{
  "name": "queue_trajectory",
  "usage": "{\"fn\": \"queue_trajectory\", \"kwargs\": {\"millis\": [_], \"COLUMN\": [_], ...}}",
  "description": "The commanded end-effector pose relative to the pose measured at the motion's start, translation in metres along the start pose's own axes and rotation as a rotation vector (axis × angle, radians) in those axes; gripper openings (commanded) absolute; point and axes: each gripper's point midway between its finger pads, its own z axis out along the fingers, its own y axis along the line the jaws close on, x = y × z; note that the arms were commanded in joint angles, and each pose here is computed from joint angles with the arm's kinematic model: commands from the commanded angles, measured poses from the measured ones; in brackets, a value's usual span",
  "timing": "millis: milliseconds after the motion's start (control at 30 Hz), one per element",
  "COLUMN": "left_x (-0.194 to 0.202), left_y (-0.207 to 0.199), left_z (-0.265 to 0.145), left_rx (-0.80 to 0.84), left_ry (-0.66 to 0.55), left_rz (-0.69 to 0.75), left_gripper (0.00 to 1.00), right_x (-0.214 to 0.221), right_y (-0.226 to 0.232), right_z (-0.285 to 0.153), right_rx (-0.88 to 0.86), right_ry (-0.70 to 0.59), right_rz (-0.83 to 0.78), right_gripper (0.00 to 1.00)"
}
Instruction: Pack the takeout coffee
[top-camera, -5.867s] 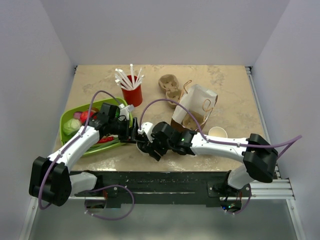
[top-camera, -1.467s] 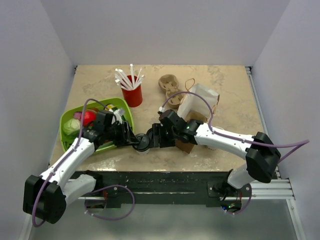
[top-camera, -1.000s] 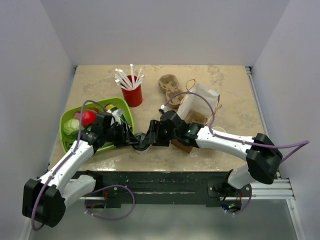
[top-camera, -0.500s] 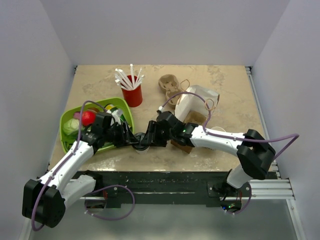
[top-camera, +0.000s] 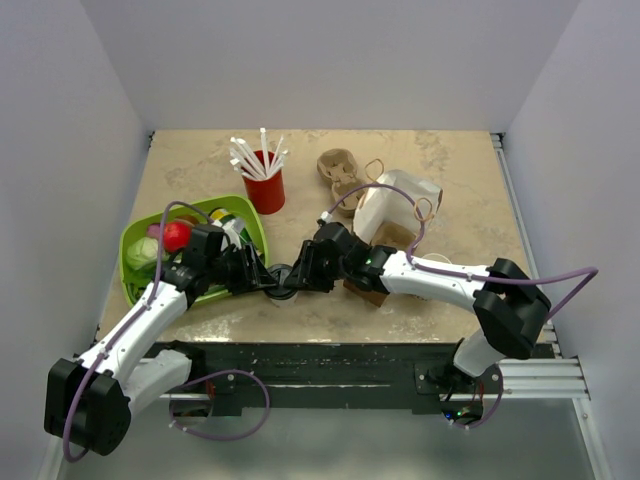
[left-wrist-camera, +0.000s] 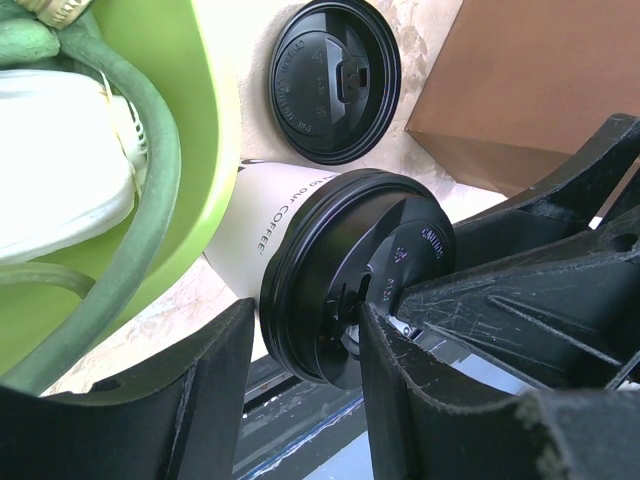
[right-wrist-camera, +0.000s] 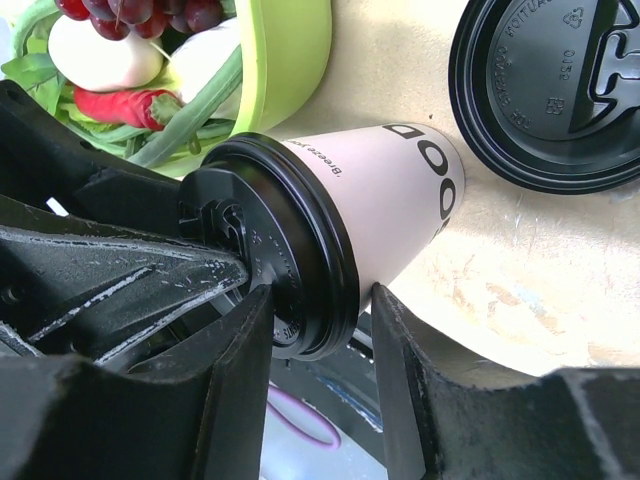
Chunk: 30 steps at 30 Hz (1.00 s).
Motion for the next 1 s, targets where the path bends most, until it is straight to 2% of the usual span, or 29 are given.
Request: {"fn": "queue_trajectory", "kwargs": {"millis": [0,267,533,700,833,967], "left_x": [0.017,0.013,0.006,-0.005,-0.011,-0.014], "left_y": [0.019,0.016,-0.001,-0.013,-0.021,-0.021], "left_z": [0.004,0.002,-0.003,-0.006,-0.009,-0.012], "left_rx": [-0.062,-0.066,-0.001,0.035,0.055,0.047], "left_ry": [0.06,0.059,0.046,0.007,-0.019,-0.042], "left_rz": [-0.014,0.001,0.022,0.025,0.015,0.01], "left_gripper": [0.49,0.51,0.66,0.69,0.69,0.67], "right_x": [-0.004,0.004,0.006,-0.002,-0.015,-0.016], "right_y": [0.013,-0.015,-0.033,-0.022,-0.016,-0.009], "right_z": [0.003,0.01,0.009,0.003,-0.004,-0.005], "right_rx": [-0.052,0.008,0.071,0.052,0.085,0.091], "right_ry": [-0.025,-0.018,-0.006,-0.023,-0.051,-0.028], "right_rz": [0.049,0.068,0.006,-0.083,-0.167,-0.192], "right_gripper": [0.26,0.0,0.0,0.0,0.0,0.0]}}
